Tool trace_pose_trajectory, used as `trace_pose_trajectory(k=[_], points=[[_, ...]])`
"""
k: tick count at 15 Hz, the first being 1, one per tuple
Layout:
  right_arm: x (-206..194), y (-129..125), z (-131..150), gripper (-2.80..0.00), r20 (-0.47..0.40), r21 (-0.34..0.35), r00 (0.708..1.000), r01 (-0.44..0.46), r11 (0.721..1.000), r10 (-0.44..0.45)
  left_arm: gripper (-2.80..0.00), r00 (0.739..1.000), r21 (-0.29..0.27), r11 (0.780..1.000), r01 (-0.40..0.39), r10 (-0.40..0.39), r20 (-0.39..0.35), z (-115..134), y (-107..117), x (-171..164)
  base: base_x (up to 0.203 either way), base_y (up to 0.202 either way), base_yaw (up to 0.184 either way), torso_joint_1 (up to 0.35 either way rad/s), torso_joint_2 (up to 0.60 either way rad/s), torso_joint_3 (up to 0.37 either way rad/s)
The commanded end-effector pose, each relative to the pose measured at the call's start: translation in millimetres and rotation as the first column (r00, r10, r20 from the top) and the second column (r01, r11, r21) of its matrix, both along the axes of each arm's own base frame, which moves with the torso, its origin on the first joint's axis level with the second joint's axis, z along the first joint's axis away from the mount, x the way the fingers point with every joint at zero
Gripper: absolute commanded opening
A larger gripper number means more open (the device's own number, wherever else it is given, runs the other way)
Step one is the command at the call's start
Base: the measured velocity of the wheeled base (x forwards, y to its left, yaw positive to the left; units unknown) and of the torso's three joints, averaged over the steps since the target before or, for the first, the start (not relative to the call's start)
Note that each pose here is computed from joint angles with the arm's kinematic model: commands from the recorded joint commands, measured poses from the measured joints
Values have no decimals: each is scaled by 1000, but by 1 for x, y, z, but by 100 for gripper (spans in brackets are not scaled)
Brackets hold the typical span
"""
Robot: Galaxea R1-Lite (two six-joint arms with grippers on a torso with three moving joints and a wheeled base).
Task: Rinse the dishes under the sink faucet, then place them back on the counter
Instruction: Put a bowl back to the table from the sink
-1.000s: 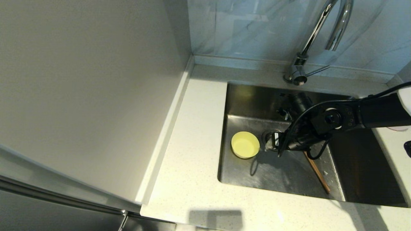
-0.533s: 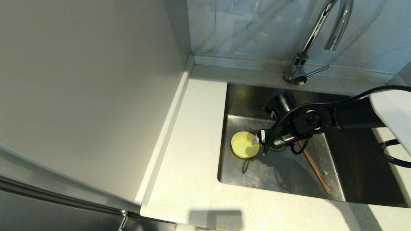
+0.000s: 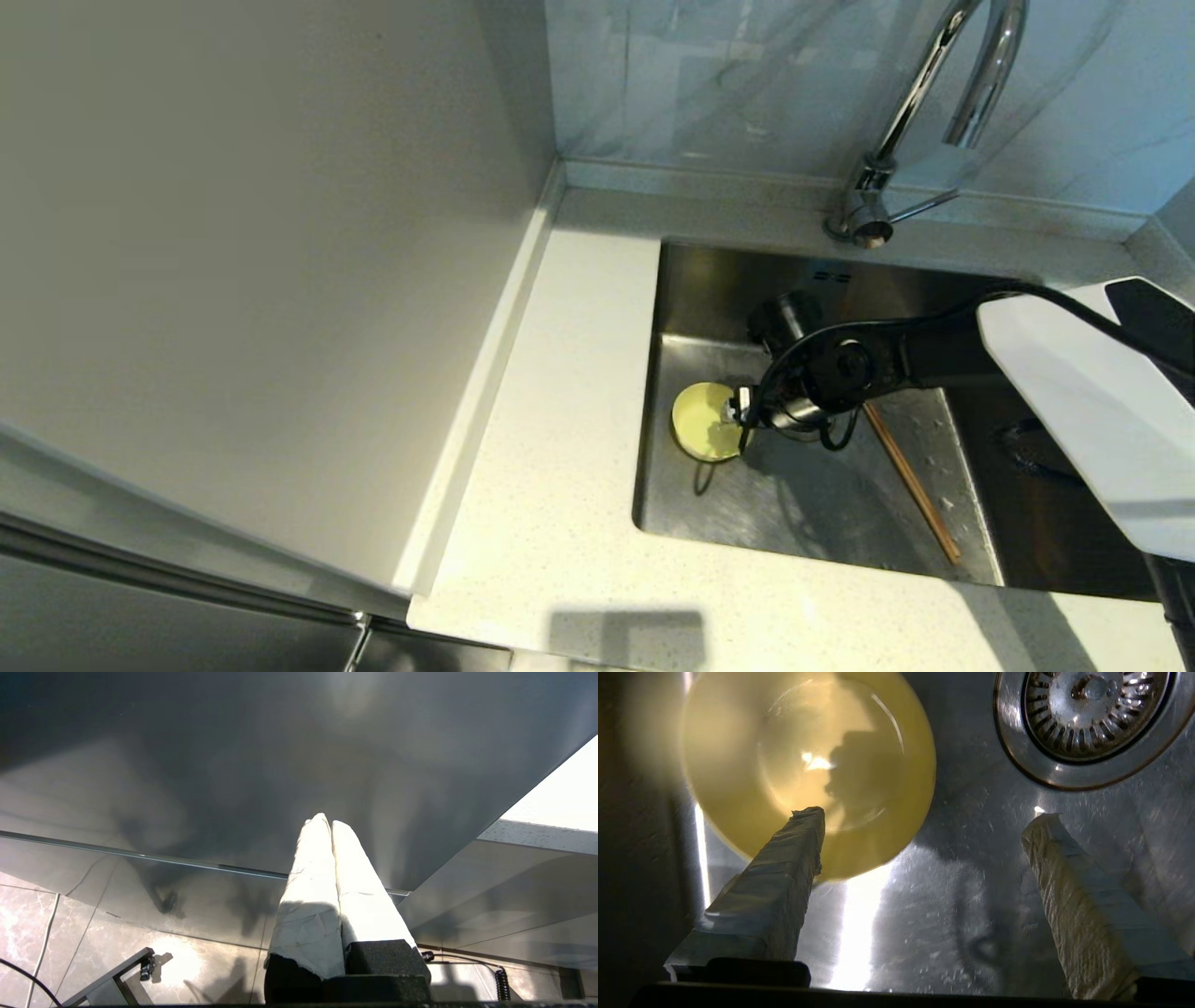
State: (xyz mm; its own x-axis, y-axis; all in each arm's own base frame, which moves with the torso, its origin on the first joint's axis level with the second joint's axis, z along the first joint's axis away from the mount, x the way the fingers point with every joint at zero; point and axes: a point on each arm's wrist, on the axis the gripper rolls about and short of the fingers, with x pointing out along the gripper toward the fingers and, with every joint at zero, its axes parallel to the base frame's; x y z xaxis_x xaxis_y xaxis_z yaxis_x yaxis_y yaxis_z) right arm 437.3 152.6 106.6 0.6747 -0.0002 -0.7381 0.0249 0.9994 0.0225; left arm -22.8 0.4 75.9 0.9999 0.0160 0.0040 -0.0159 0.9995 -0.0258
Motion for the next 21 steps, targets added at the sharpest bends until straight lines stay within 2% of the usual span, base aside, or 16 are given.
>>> trace_pose_trajectory(k=[1,3,12,13,21], points=[[11,1,-16,0,-12,-13,1000,15,1000,-15,-280,1000,0,1000,-1,1,4,0,0,0,0,0,0,0,0,0],[20,-2,-23,0,1,-34,999,43,998,-43,-280,1000,0,1000,-1,1,4,0,0,0,0,0,0,0,0,0],[30,-4,-35,0,-1,-56,1000,19,998,-19,-280,1000,0,1000,-1,1,4,0,0,0,0,0,0,0,0,0],[31,-3,-34,-280,2,-60,1000,10,998,-10,-280,1000,0,1000,-1,1,4,0,0,0,0,0,0,0,0,0],[33,-6,-40,-280,-14,-57,1000,1,998,-2,-280,1000,0,1000,-1,1,4,0,0,0,0,0,0,0,0,0]])
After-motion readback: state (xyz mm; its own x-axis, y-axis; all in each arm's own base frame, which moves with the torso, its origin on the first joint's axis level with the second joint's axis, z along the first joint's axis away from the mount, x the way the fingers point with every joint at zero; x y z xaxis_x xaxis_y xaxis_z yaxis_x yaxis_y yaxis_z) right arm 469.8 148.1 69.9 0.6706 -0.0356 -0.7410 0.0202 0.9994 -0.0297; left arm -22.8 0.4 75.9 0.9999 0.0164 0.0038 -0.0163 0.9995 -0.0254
